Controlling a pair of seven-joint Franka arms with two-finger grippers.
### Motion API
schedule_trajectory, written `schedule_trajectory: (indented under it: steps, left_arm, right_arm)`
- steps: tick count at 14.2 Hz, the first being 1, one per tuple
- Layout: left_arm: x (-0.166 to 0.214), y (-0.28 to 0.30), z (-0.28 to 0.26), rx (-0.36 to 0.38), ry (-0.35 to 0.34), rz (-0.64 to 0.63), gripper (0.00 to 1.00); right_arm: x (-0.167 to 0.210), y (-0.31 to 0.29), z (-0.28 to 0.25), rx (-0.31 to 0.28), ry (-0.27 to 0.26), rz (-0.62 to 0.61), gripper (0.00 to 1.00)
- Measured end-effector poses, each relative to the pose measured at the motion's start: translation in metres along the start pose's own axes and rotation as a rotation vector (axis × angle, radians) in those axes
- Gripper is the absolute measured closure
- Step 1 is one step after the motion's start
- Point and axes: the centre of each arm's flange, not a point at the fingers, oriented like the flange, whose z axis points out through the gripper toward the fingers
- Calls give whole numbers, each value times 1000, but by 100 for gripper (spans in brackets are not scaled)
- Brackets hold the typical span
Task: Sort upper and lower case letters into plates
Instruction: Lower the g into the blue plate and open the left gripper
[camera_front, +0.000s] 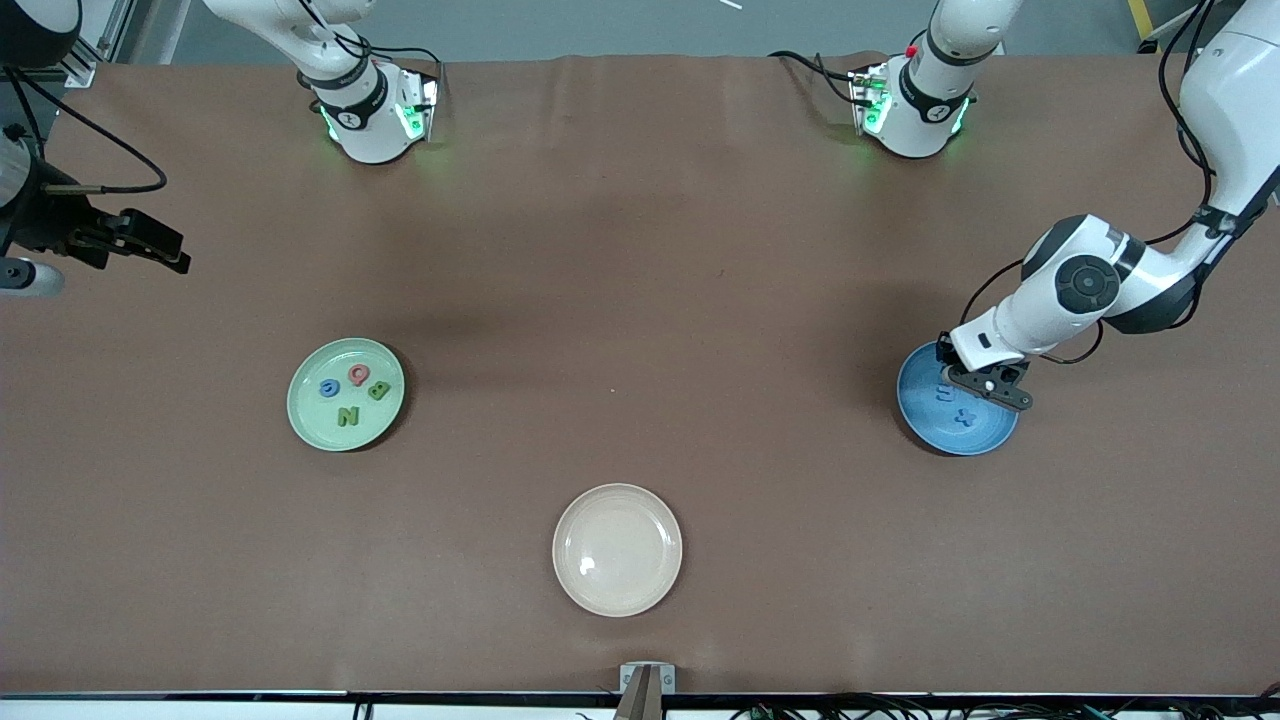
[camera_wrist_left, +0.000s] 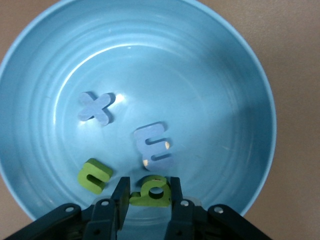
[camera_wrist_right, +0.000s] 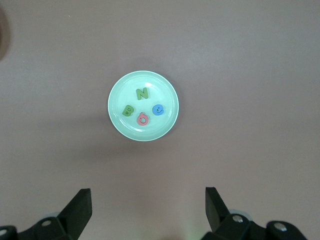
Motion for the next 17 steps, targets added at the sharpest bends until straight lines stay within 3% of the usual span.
schedule_trajectory:
  steps: [8,9,15,17]
  left_arm:
    - [-2,-7,3,10,-1,-4,63]
    - [-2,-7,2,11,0,-3,58]
    - [11,0,-21,24,32,4,1]
    - [19,7,-42,14,25,-11,0]
  right_arm:
    - [-4,0,-10,2,30,0,0]
    - [-4,0,-10,2,31,0,0]
    - [-4,0,-8,2,34,0,0]
    - [-3,1,-9,3,37,2,0]
